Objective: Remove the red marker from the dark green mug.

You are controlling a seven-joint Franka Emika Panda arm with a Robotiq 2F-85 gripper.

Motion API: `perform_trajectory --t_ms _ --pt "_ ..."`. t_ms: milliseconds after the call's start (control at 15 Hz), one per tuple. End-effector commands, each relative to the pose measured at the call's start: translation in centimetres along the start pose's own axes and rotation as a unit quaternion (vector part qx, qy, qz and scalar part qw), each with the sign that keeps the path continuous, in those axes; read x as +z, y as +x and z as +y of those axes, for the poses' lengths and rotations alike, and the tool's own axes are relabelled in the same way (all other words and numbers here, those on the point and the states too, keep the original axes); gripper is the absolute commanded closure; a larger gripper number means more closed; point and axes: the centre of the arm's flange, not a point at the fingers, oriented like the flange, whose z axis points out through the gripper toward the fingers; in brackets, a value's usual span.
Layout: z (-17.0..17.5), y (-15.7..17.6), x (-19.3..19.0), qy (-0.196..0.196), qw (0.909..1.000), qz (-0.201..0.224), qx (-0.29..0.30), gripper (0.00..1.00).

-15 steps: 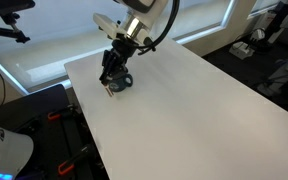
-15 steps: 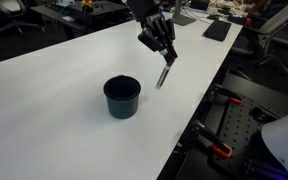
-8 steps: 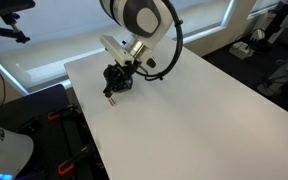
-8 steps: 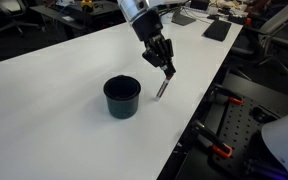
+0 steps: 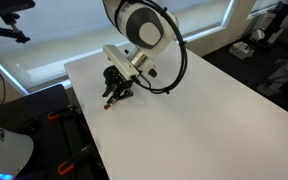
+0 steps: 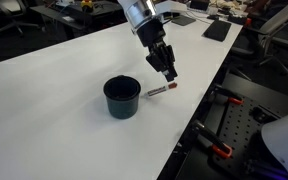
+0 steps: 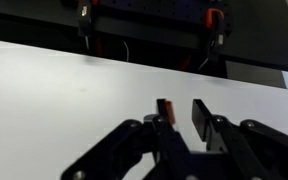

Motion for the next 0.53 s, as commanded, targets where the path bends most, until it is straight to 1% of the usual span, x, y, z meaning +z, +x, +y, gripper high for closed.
perform_trajectory --t_ms 0,467 --pt "0.08 0.16 0.27 0.001 1.0 -0.001 0.0 0.63" --pt "0.1 0.34 0.5 0.001 1.0 -0.002 0.0 0.63"
